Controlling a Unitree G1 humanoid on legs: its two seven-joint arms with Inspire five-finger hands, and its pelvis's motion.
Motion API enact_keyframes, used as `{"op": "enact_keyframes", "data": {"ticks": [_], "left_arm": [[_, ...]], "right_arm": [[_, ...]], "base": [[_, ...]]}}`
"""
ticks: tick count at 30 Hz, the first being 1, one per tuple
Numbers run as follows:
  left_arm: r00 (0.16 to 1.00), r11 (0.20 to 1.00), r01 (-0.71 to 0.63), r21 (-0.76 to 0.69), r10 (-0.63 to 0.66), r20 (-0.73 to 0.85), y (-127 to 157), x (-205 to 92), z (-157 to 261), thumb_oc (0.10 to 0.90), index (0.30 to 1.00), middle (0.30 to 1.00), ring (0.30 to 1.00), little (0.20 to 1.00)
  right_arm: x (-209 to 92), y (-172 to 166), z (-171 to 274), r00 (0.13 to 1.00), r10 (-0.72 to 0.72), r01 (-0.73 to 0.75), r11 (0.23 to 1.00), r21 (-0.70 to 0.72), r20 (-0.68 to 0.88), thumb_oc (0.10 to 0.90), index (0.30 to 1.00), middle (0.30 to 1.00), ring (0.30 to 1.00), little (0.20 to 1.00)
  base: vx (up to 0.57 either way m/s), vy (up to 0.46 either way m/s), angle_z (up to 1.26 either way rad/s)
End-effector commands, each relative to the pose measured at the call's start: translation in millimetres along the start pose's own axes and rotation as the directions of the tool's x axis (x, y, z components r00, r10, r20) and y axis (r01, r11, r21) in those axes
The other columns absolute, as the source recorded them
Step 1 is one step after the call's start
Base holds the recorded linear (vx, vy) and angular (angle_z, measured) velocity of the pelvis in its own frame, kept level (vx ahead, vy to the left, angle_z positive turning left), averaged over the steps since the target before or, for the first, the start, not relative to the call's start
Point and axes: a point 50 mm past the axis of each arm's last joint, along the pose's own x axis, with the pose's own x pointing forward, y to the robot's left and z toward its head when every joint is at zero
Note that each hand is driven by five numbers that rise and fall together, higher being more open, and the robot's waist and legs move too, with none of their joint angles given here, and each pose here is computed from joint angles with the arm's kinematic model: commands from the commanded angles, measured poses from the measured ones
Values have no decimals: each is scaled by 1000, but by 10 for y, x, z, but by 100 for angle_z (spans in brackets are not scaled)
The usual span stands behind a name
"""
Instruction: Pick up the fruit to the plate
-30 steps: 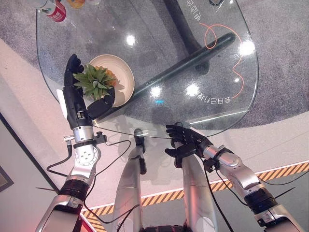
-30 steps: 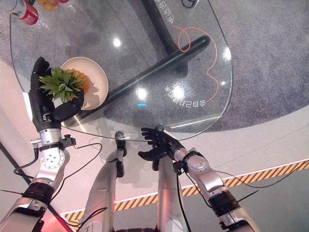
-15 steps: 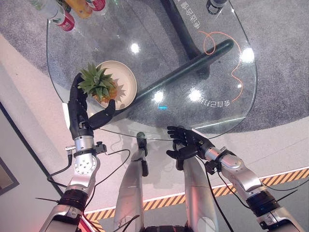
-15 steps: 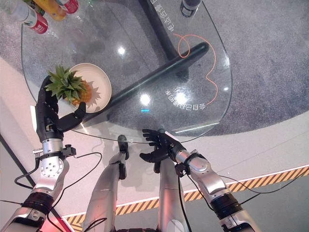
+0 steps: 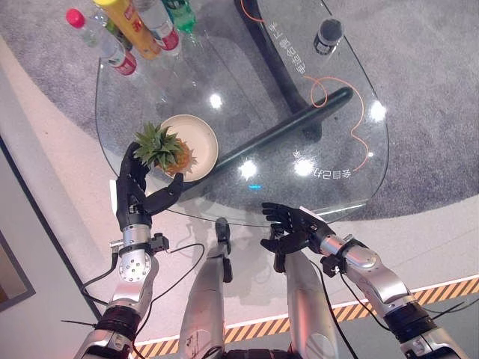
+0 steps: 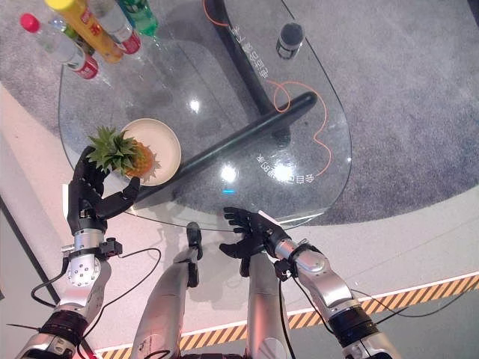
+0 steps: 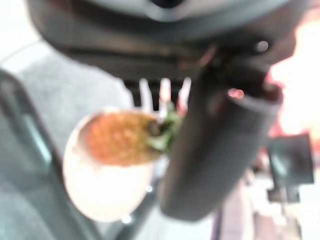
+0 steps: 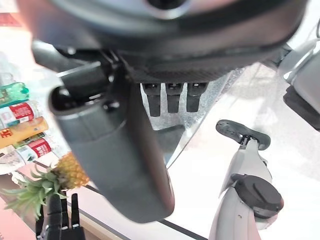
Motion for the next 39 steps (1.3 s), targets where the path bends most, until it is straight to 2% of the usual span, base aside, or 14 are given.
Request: {"op": "enact_keyframes", "data": {"ticks": [1, 14, 24, 27, 33, 35, 39], "left_arm": [[993, 997, -28, -70, 36, 113, 121, 13, 199, 800, 900, 900, 900, 900], [998, 992, -59, -110, 55, -35, 202, -232, -87, 800, 900, 900, 900, 900], [949, 987, -130, -96, 96, -301, 329, -621, -486, 800, 900, 900, 900, 900], [899, 981, -149, -120, 84, -429, 327, -782, -665, 800, 900, 900, 900, 900], [772, 993, -114, -30, 69, -632, 282, -1094, -976, 800, 900, 900, 900, 900], [691, 994, -109, 9, 82, -718, 295, -1249, -1108, 800, 900, 900, 900, 900], [583, 993, -116, 33, 95, -807, 296, -1441, -1251, 800, 900, 900, 900, 900]], "right_arm": [[-99, 149, 30, 992, 83, -85, 996, 21, 97, 800, 900, 900, 900, 900], [-130, 205, -215, 996, 92, -93, 991, 95, 21, 800, 900, 900, 900, 900], [-245, 277, -662, 990, 55, -26, 976, 218, -130, 800, 900, 900, 900, 900], [-268, 298, -808, 983, 10, 42, 960, 277, -184, 800, 900, 900, 900, 900], [-284, 392, -1086, 951, -59, 165, 928, 335, -304, 800, 900, 900, 900, 900], [-307, 401, -1213, 930, -83, 216, 911, 351, -358, 800, 900, 900, 900, 900], [-360, 428, -1423, 874, -116, 302, 891, 338, -473, 800, 900, 900, 900, 900]], "base": [[-12, -16, 3], [-10, -25, 11], [9, -16, 5], [13, -20, 15], [7, -10, 6], [17, -1, 1], [9, 11, -2]]}}
